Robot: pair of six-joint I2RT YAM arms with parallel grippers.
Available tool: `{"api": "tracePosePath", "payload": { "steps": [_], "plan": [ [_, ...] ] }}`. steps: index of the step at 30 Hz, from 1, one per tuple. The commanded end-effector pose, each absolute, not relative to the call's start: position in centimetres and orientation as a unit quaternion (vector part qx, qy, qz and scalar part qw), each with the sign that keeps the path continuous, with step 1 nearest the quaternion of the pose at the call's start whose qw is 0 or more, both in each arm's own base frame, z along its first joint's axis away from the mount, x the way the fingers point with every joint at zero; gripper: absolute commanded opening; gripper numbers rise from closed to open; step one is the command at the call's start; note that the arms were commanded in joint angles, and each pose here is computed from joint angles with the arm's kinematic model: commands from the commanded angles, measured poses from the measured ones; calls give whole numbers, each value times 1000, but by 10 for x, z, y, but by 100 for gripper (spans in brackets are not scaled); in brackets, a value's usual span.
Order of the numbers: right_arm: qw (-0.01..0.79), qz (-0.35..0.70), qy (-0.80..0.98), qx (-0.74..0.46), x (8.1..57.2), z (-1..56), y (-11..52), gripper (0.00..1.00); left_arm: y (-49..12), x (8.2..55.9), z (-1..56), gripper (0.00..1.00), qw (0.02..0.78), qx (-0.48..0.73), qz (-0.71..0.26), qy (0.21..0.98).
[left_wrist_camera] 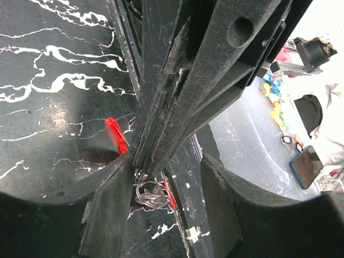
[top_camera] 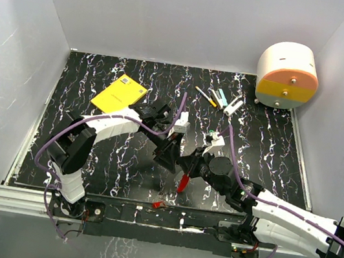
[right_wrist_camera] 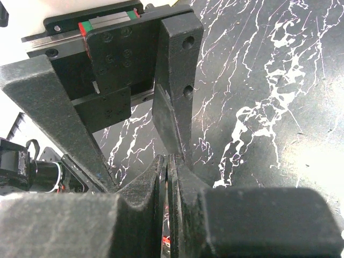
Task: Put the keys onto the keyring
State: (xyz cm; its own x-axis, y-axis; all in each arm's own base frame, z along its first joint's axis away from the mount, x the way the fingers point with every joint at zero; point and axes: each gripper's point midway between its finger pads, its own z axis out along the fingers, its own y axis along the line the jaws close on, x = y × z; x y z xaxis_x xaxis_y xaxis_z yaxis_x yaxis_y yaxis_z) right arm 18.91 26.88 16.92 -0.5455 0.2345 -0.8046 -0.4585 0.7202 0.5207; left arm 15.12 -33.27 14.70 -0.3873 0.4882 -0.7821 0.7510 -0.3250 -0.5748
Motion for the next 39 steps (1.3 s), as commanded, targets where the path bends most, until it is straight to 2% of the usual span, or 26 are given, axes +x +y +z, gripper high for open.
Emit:
{"api": "tracePosePath", "payload": {
  "steps": [1, 3, 8, 18, 27, 31, 35, 39],
  "plan": [
    [510, 417, 750, -53, 196, 224, 280, 8, -337, 148, 161, 45, 117, 554, -615, 548],
    [510, 418, 750, -53, 195, 224, 279, 8, -336, 148, 161, 38, 119, 557, -610, 550],
    [508, 419, 750, -52, 193, 224, 277, 8, -336, 147, 160, 30, 122, 562, -603, 553],
    [503, 421, 753, -53, 188, 225, 272, 8, -331, 143, 157, 30, 123, 576, -590, 552],
    [492, 427, 756, -63, 185, 223, 277, 8, -335, 145, 160, 22, 133, 581, -585, 550],
    [491, 427, 757, -63, 185, 221, 278, 8, -337, 146, 162, 23, 134, 579, -587, 550],
    [489, 429, 757, -62, 185, 221, 278, 8, -339, 149, 166, 37, 136, 580, -585, 551],
    [490, 431, 755, -61, 184, 223, 279, 8, -339, 148, 168, 35, 134, 581, -588, 547]
  ]
}}
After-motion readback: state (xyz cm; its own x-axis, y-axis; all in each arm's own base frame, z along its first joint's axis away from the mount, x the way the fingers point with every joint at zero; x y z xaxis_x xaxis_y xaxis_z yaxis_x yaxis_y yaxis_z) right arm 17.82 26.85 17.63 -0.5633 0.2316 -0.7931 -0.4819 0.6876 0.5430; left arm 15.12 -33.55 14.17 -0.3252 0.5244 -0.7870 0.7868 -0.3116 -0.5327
